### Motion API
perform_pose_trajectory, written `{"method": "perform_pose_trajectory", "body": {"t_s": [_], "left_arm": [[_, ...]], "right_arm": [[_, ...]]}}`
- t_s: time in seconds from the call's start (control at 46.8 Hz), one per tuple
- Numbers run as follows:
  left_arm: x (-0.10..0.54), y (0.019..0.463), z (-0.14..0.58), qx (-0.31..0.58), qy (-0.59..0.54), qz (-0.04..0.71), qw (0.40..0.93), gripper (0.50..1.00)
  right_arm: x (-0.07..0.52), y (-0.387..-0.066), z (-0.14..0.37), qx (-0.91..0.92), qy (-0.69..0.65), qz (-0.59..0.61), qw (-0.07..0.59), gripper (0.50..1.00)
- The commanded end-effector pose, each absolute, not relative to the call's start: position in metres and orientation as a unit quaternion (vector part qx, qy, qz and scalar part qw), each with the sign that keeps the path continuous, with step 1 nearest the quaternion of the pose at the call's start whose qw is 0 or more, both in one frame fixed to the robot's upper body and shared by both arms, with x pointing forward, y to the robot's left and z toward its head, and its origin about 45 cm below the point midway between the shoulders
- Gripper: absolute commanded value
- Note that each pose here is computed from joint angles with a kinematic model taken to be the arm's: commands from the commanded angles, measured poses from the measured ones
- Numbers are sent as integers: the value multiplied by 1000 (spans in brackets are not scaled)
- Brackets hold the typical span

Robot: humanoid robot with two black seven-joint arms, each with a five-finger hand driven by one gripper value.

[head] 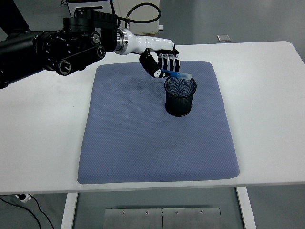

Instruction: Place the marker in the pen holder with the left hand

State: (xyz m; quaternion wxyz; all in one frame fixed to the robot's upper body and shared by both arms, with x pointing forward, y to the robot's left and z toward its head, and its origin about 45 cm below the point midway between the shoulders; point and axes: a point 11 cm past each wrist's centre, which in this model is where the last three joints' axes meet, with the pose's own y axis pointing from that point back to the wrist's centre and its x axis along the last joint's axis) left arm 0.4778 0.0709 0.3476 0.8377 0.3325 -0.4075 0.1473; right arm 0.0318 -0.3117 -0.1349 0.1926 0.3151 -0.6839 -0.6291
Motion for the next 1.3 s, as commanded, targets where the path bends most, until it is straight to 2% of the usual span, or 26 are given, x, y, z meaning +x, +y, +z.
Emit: {"method": "perform_pose_trajectory", "body": {"t_s": [0.0,0.513,1.047,1.261,1.282], "left_arm": [[475,62,350,315,-395,153,850,505],[463,41,323,259,-302,175,900,500],[462,44,314,243,-279,189,910,500],[463,44,313,236,-274,198,911,511],[464,44,315,230,-270,208,911,534]], "right_arm": [[32,-311,-135,315,-684,-629,192,1000],[32,-311,-135,315,-684,-629,192,1000],[32,-311,-135,315,-684,-629,192,1000],[32,-311,-135,315,-684,-629,192,1000],[32,-311,-135,315,-684,-629,192,1000]]}}
